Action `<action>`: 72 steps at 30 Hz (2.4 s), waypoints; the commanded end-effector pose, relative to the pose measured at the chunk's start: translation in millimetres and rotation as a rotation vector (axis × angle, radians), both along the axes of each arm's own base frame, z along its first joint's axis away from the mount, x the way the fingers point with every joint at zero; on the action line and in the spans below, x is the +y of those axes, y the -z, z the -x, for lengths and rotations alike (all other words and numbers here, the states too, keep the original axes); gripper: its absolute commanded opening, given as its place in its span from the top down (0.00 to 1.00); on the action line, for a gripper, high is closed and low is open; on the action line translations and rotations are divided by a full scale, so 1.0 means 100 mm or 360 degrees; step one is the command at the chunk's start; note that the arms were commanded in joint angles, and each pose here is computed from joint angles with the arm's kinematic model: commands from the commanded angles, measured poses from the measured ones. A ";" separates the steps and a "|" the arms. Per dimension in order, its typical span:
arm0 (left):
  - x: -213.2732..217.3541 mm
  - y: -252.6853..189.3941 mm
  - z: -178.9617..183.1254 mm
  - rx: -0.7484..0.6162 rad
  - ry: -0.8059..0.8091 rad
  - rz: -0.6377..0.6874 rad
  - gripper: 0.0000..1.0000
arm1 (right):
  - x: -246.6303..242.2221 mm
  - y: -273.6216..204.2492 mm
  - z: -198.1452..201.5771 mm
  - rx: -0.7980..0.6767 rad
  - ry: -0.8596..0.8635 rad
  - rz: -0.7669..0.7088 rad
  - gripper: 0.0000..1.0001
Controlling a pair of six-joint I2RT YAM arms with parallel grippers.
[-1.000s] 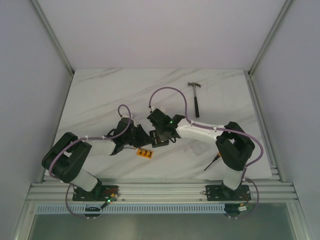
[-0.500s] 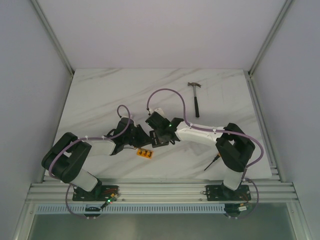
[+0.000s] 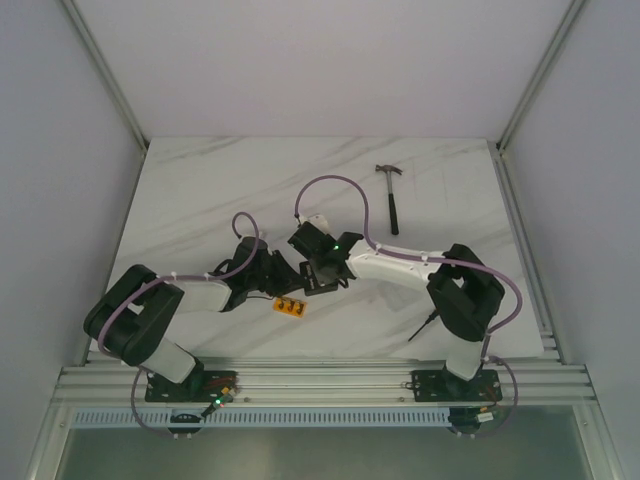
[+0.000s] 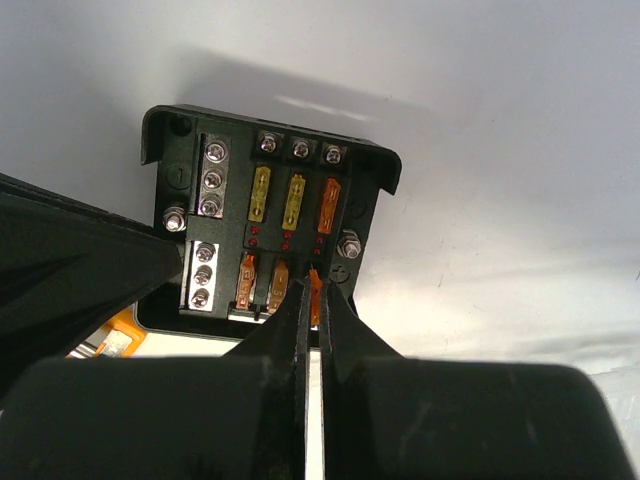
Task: Snap on the fuse box
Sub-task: Install the fuse at the fuse box base.
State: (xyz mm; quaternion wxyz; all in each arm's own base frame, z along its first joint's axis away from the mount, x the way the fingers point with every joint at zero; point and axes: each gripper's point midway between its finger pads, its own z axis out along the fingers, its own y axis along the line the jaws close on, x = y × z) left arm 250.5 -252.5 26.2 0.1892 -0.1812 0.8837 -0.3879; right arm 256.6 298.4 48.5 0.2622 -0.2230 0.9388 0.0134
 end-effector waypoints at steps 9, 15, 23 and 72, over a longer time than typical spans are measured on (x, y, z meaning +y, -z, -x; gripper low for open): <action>0.03 0.16 0.14 0.0125 0.0061 -0.0092 0.69 | -0.55 0.60 0.48 0.0386 -0.0063 0.0394 1.00; 0.04 0.16 0.14 0.0136 0.0064 -0.0101 0.69 | -0.66 0.57 0.49 0.0395 -0.0144 0.0397 1.00; 0.05 0.16 0.14 0.0132 0.0054 -0.0103 0.69 | -0.33 0.41 0.33 0.0365 -0.0024 0.0116 1.00; -0.07 -0.12 -0.06 0.0021 -0.0108 0.0035 0.71 | -0.05 -0.05 0.01 -0.0016 0.0105 -0.0004 1.00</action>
